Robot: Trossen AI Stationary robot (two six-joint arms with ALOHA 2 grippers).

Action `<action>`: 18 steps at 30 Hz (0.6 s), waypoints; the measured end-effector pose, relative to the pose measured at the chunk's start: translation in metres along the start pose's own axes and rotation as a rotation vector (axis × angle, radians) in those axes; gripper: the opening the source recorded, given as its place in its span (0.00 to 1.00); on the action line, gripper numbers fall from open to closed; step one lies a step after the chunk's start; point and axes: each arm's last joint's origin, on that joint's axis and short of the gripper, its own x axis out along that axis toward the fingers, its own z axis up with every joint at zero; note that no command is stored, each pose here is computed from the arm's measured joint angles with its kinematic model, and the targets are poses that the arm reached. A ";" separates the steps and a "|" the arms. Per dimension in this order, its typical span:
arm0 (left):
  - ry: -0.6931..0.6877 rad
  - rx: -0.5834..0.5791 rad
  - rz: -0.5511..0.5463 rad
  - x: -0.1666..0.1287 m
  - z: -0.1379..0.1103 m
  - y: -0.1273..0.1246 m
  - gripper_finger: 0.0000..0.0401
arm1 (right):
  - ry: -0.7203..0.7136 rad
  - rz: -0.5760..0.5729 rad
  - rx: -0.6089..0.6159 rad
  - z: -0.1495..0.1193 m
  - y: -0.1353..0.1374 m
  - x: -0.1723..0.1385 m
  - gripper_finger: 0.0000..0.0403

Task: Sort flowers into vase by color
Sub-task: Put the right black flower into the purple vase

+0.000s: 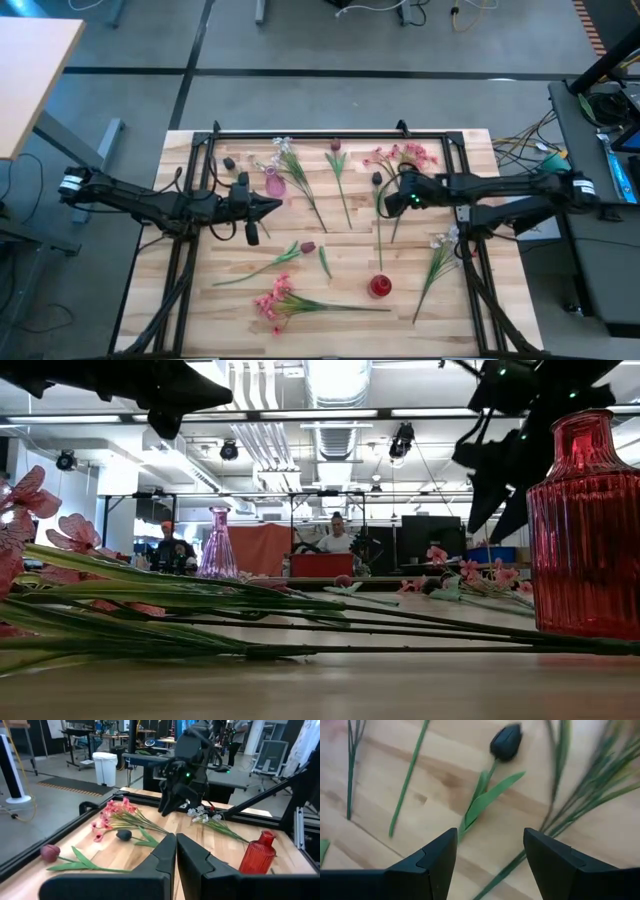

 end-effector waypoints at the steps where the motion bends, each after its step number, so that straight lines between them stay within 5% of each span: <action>1: -0.001 0.008 0.000 0.000 0.000 0.000 0.00 | 0.009 -0.003 0.004 0.001 0.001 0.004 0.56; 10: 0.001 0.062 0.003 0.000 0.000 0.000 0.00 | 0.030 -0.046 0.079 0.011 0.001 0.036 0.78; 18: -0.002 0.095 0.018 0.000 0.000 0.001 0.00 | 0.046 -0.056 0.083 0.017 0.013 0.060 0.74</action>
